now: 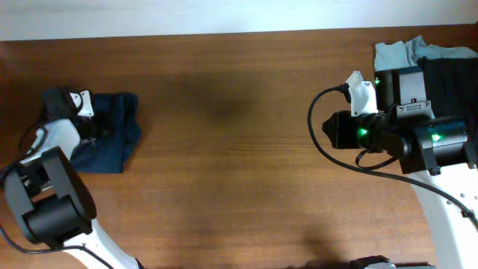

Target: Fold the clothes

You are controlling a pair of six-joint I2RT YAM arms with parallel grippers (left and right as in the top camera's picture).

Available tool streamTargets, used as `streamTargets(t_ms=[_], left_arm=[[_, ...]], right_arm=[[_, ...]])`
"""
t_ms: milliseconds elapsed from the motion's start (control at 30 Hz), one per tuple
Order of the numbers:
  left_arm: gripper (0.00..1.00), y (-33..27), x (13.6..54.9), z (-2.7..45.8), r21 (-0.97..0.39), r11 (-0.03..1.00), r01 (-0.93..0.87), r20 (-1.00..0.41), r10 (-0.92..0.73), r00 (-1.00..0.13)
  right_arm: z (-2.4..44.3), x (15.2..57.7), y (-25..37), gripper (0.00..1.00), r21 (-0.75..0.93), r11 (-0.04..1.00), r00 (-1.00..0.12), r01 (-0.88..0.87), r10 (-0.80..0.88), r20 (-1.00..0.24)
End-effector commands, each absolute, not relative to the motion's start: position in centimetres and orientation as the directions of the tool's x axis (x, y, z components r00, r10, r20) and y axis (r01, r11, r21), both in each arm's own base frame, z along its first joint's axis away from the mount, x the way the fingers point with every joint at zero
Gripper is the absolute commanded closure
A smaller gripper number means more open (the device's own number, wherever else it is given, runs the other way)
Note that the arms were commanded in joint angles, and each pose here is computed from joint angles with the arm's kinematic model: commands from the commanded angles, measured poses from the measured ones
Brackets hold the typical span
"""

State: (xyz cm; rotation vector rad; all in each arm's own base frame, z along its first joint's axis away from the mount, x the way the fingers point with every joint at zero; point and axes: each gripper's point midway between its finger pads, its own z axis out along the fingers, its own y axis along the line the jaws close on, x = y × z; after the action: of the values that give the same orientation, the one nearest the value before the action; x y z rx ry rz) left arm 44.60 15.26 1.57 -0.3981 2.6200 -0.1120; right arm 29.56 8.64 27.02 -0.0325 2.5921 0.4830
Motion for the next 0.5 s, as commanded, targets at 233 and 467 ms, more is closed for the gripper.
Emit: streamTargets(t_ms=[233, 467], left_arm=[[0.73, 8.6, 44.7, 25.7, -0.156, 0.954, 0.257, -0.691, 0.08, -0.718], [0.56, -0.9, 34.6, 35.8, -0.011, 0.878, 0.479, -0.747, 0.311, -0.588]], right_arm=[[36.5, 30.8, 7.1, 0.79, 0.304, 0.939, -0.711, -0.159, 0.105, -0.695], [41.9, 27.2, 6.8, 0.71, 0.242, 0.941, -0.586, -0.237, 0.061, -0.808]])
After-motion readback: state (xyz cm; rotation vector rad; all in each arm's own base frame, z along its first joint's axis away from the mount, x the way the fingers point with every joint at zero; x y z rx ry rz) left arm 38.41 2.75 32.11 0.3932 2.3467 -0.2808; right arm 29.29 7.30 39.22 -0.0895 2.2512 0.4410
